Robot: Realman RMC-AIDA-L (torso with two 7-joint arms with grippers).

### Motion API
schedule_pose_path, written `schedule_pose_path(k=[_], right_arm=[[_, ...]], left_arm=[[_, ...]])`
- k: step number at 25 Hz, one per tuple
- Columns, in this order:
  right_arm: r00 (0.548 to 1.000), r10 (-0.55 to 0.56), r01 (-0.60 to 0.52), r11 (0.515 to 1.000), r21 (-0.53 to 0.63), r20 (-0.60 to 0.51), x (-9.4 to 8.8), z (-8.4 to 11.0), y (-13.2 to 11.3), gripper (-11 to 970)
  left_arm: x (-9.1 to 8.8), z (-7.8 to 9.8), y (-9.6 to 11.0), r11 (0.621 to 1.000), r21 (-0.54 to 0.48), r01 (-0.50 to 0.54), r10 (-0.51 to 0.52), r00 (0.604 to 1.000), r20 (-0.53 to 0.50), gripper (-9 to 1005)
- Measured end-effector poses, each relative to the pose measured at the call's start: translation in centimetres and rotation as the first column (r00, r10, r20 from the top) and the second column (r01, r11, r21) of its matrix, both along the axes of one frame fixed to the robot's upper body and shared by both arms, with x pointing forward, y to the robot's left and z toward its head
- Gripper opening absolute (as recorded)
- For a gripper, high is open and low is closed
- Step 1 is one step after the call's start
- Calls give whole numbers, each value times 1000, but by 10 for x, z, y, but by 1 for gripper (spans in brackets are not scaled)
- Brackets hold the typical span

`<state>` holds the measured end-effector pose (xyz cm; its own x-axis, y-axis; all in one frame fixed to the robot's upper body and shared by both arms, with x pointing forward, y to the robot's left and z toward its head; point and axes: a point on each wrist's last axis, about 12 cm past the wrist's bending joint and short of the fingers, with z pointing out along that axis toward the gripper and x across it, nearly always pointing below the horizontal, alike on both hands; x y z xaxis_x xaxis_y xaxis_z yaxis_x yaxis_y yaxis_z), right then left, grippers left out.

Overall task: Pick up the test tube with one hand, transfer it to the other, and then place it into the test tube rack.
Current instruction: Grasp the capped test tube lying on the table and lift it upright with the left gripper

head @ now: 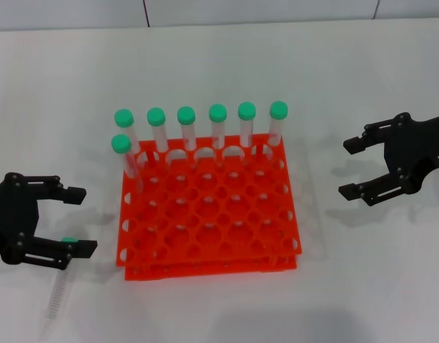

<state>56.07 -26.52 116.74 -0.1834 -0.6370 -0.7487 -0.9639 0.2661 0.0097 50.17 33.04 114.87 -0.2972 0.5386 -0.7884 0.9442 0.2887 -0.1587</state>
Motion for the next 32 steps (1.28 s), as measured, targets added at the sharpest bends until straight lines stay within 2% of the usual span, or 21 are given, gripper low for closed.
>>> schedule_pose_path(k=[22, 26, 32], right_arm=[[1000, -8, 8, 1000, -2, -4, 1, -2, -1, 807], [1000, -11, 11, 1000, -4, 0, 1, -3, -1, 807], [1000, -15, 15, 1000, -2, 15, 3, -3, -1, 808]], left_arm=[[-1, 1, 0, 1000, -6, 0, 0, 1000, -17, 878], [-2, 8, 0, 1000, 6, -9, 9, 999, -34, 878], [0, 27, -3, 995, 50, -85, 90, 988, -122, 877]])
